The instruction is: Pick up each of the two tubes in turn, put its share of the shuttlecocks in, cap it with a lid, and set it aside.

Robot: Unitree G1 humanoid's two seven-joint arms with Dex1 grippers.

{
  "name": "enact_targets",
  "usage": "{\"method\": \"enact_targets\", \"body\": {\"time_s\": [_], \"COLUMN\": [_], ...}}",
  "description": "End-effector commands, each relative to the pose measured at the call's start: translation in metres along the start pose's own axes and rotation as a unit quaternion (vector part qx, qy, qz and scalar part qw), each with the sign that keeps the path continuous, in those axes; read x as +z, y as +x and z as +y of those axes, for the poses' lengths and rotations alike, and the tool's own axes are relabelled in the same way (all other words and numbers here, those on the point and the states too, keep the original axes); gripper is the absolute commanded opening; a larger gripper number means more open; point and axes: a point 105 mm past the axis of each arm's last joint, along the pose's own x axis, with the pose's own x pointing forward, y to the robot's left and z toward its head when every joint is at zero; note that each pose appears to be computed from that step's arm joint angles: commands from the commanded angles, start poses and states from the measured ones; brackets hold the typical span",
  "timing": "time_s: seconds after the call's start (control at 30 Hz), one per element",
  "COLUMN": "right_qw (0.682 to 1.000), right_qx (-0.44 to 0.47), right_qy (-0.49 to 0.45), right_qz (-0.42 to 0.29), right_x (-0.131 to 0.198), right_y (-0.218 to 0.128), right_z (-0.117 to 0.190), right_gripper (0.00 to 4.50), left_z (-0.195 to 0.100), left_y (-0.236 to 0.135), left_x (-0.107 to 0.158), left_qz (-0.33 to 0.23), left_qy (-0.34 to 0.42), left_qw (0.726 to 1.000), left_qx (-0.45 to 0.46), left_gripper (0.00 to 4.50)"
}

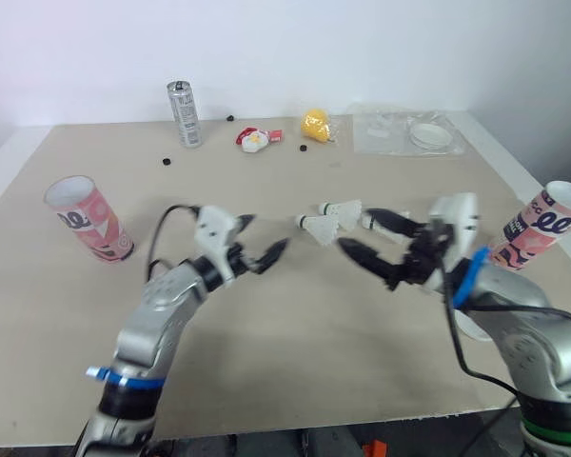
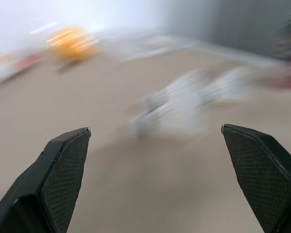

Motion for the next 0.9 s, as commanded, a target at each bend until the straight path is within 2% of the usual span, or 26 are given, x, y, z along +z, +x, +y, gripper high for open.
{"method": "enact_targets", "body": {"time_s": [0.03, 0.13, 0.27, 0.37, 0.9], "right_qw": [0.996, 0.991, 0.985, 0.984, 0.984], "right_qx": [0.08, 0.128, 0.164, 0.169, 0.167], "right_qy": [-0.032, -0.045, -0.04, -0.039, -0.011], "right_qz": [-0.004, -0.011, -0.028, -0.03, -0.056], "right_x": [-0.003, -0.007, -0.006, -0.008, -0.003], "right_y": [0.021, 0.038, 0.062, 0.07, 0.083], "right_z": [0.016, 0.025, 0.028, 0.025, 0.02], "right_gripper": [4.48, 4.48, 4.48, 4.48, 4.48], "left_z": [0.035, 0.057, 0.087, 0.1, 0.146], "left_y": [-0.024, -0.051, -0.089, -0.101, -0.071], "left_x": [0.02, 0.011, -0.009, -0.014, -0.044], "left_qz": [-0.05, -0.046, -0.017, -0.02, 0.026], "left_qy": [0.027, 0.026, 0.049, 0.035, 0.02], "left_qw": [0.99, 0.971, 0.926, 0.904, 0.911], "left_qx": [0.132, 0.231, 0.373, 0.425, 0.411], "left_gripper": [4.5, 4.5, 4.5, 4.5, 4.5]}}
